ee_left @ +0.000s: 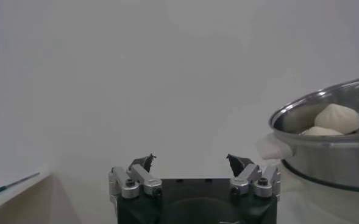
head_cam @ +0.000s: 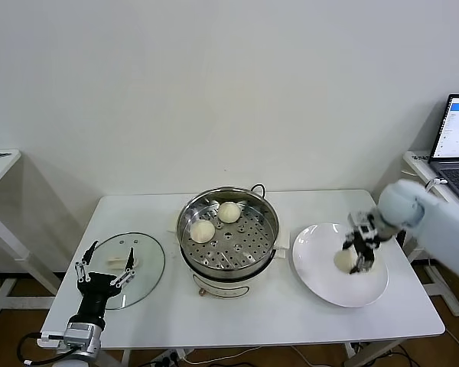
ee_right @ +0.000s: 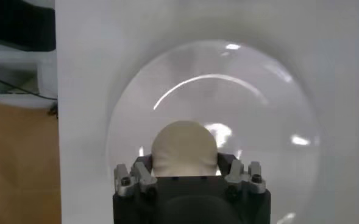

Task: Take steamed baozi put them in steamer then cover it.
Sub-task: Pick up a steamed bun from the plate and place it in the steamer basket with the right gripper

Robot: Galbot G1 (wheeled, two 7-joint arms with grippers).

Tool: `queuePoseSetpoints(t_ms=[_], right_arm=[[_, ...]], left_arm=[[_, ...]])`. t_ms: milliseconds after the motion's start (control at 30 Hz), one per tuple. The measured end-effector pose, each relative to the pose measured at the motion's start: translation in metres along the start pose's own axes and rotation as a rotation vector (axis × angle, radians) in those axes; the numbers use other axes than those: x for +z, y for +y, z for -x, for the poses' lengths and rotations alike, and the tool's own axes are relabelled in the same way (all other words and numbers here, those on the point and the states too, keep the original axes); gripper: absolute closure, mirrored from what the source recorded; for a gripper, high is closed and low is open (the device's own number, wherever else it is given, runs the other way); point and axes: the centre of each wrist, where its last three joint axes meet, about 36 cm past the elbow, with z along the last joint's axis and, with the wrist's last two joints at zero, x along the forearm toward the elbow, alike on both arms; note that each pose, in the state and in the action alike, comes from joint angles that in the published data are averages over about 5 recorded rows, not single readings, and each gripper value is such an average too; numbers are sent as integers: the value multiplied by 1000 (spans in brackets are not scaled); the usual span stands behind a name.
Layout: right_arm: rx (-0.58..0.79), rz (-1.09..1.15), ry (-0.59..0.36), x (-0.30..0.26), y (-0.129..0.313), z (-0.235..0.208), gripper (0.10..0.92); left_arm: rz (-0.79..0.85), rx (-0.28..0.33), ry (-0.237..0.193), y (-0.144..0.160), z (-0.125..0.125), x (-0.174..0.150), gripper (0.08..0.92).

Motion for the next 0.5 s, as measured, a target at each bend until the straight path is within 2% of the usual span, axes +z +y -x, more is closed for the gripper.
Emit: queuePoseSetpoints(t_ms=[300,500], right_arm=[[118,-275,-43,-73,-33,-94,313],[162,-563,-38,-143,-42,-121,315]], left_arm=[[3,-6,-1,4,2,0,177],[1,-11,-1,6,4,0,177]])
